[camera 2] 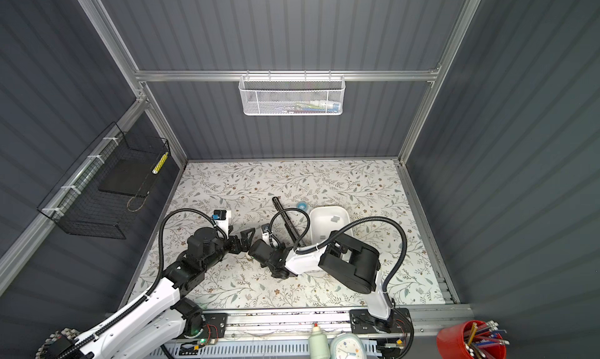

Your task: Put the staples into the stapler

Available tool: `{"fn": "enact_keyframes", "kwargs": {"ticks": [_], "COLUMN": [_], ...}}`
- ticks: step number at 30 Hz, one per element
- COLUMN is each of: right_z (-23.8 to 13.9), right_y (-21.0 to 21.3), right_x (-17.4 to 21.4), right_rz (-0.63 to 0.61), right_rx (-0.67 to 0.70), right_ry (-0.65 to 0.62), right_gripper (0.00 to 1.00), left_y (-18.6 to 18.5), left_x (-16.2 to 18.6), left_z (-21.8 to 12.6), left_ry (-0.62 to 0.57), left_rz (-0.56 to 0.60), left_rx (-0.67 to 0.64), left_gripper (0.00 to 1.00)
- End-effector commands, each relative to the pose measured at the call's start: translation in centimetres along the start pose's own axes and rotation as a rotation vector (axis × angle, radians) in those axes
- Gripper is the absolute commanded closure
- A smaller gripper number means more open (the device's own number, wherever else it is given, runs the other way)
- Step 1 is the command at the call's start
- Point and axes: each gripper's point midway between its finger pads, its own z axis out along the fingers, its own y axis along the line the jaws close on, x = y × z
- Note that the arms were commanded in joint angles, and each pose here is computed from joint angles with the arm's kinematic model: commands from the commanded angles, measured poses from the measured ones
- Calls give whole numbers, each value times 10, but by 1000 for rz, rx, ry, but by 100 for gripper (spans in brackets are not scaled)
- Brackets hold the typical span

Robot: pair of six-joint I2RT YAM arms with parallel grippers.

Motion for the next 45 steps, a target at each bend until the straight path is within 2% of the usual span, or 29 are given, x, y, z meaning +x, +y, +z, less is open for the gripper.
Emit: {"fn": "enact_keyframes", "kwargs": {"ticks": [1, 5, 9, 14, 19, 24, 28, 36, 43, 45], "right_z": [4, -3, -30, -69, -87, -85, -80, -75, -63, -62], "right_y": [6, 0, -16, -54, -86, -98, -109, -111, -111, -110], "right_x": [12, 5, -11, -17, -15, -10, -6, -6, -2, -4], "right_rz": [-34, -45, -29, -5, 27, 44, 38, 57, 54, 54], "right_rx": [-27, -11, 13, 82, 147, 152, 195, 171, 175, 172], "right_ry": [52, 28, -23, -72, -98, -49, -35, -19, 15, 17], "right_gripper": [63, 60, 55, 51, 49, 45, 31, 20, 3, 1], "left_y": [5, 3, 1, 0, -3, -1, -1, -1, -2, -2], "left_x": [0, -2, -2, 1, 1, 1, 0, 1, 0, 0], "left_z": [0, -1, -3, -2, -2, -2, -2, 0, 0, 0], "left_ry": [-4, -7, -8, 1, 0, 4, 0, 9, 9, 8], "left_rz": [14, 14, 13, 10, 9, 11, 12, 14, 16, 17], "left_rx": [-29, -16, -5, 4, 22, 7, 7, 3, 11, 10], "left_gripper": [0, 0, 0, 0, 0, 0, 0, 0, 0, 0]}}
